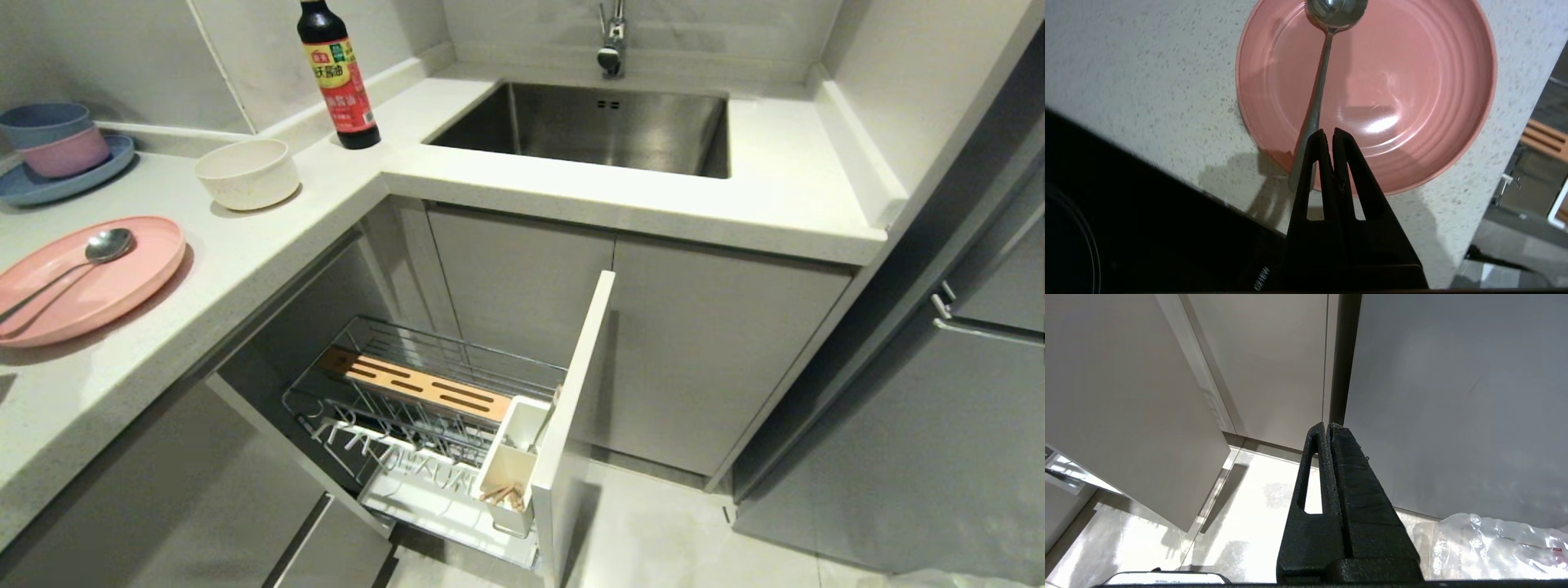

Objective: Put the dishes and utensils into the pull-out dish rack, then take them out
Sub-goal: Pick up the spoon and place it in the cupboard

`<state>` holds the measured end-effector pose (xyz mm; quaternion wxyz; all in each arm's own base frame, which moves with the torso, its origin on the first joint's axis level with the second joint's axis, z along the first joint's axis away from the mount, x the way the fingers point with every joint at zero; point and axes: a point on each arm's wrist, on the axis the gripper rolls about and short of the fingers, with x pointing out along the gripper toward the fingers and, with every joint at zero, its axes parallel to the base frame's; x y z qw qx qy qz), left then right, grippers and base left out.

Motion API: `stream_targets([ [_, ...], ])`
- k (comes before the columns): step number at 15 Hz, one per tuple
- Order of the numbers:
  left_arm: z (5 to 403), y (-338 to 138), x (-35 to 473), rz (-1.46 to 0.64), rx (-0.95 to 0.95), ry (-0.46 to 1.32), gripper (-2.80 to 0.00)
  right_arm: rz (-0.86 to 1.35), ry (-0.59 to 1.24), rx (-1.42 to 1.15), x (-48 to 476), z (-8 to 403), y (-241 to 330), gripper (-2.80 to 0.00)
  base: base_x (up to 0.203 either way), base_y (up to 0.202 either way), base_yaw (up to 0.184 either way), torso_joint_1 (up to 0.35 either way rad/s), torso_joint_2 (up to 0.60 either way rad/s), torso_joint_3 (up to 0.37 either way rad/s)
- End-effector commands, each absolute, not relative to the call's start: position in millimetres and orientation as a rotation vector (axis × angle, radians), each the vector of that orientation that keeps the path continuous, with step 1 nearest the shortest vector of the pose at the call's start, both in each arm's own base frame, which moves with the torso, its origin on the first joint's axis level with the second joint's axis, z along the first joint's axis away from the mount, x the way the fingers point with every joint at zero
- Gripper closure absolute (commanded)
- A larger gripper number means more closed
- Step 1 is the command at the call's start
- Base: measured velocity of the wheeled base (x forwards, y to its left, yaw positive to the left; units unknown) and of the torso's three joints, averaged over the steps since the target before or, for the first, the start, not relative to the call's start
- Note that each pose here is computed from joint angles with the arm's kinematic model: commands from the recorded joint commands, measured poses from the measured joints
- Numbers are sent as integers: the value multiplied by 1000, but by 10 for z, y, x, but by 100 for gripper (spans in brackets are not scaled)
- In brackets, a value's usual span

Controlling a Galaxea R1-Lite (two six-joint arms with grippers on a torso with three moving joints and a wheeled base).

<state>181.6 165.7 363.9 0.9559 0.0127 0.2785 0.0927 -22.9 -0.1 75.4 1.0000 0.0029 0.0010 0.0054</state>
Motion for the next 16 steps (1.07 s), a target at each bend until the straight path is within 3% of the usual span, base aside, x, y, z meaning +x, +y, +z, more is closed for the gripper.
stream_targets([
  [1, 3494, 1835, 1888, 165, 17, 606, 0, 12, 2, 6, -229, 755, -1, 0, 0, 0, 0, 0, 0, 0],
  [10, 3213, 2002, 2054, 97, 8, 680, 0, 12, 1, 6, -230, 754, -1, 0, 0, 0, 0, 0, 0, 0],
  [11, 3211, 1996, 2059, 82, 4, 673, -280, 11, 3, 6, -229, 754, -1, 0, 0, 0, 0, 0, 0, 0],
  [16, 3143, 1975, 2086, 42, -23, 680, -280, 10, 1, 6, -230, 755, -1, 0, 0, 0, 0, 0, 0, 0],
])
